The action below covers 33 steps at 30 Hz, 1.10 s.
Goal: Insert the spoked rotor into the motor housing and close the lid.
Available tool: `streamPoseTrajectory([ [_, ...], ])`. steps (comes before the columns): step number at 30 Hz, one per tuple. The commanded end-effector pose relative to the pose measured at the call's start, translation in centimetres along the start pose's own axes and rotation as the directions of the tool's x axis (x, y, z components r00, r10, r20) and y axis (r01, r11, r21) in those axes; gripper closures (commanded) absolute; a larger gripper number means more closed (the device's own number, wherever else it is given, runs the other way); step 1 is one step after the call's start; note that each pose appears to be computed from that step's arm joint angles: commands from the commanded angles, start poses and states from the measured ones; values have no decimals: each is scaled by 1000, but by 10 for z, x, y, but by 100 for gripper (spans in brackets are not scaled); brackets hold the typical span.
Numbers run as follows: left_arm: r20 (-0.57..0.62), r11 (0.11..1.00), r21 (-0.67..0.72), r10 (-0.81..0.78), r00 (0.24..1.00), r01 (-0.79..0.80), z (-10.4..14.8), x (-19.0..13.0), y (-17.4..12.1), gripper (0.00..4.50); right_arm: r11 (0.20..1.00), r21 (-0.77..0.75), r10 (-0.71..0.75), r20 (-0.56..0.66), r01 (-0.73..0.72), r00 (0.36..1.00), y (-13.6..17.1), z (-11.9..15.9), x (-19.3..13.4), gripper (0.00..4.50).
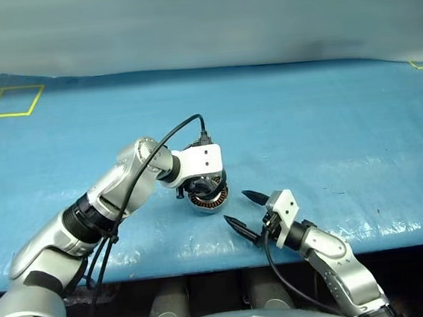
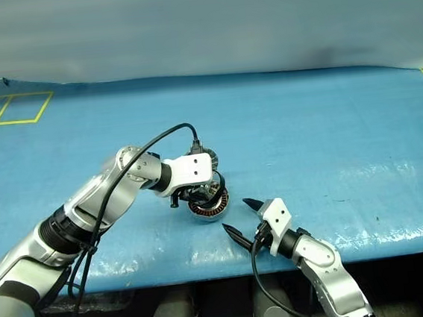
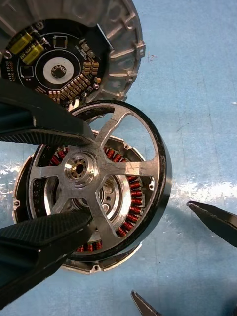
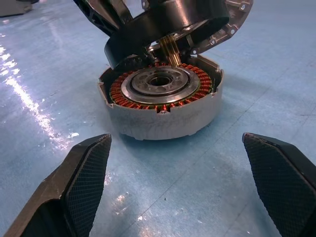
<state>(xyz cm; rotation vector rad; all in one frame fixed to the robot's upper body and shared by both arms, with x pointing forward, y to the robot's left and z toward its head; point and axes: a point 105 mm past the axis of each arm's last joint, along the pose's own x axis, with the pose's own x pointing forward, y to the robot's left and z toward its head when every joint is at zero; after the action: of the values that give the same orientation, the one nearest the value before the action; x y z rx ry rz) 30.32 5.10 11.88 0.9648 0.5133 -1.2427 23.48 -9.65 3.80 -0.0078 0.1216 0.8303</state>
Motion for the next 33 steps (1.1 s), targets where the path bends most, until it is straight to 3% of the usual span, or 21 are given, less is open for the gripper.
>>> streamPoseTrajectory([
  [1,-12,999,54,-5,1000,5,6,-4,3,282,1000,-12,-5,31,5,1000,0,5,-1,0],
  [33,-88,998,49,33,996,-28,4,-13,2,282,1000,-24,12,-21,-13,1000,2,-4,4,0],
])
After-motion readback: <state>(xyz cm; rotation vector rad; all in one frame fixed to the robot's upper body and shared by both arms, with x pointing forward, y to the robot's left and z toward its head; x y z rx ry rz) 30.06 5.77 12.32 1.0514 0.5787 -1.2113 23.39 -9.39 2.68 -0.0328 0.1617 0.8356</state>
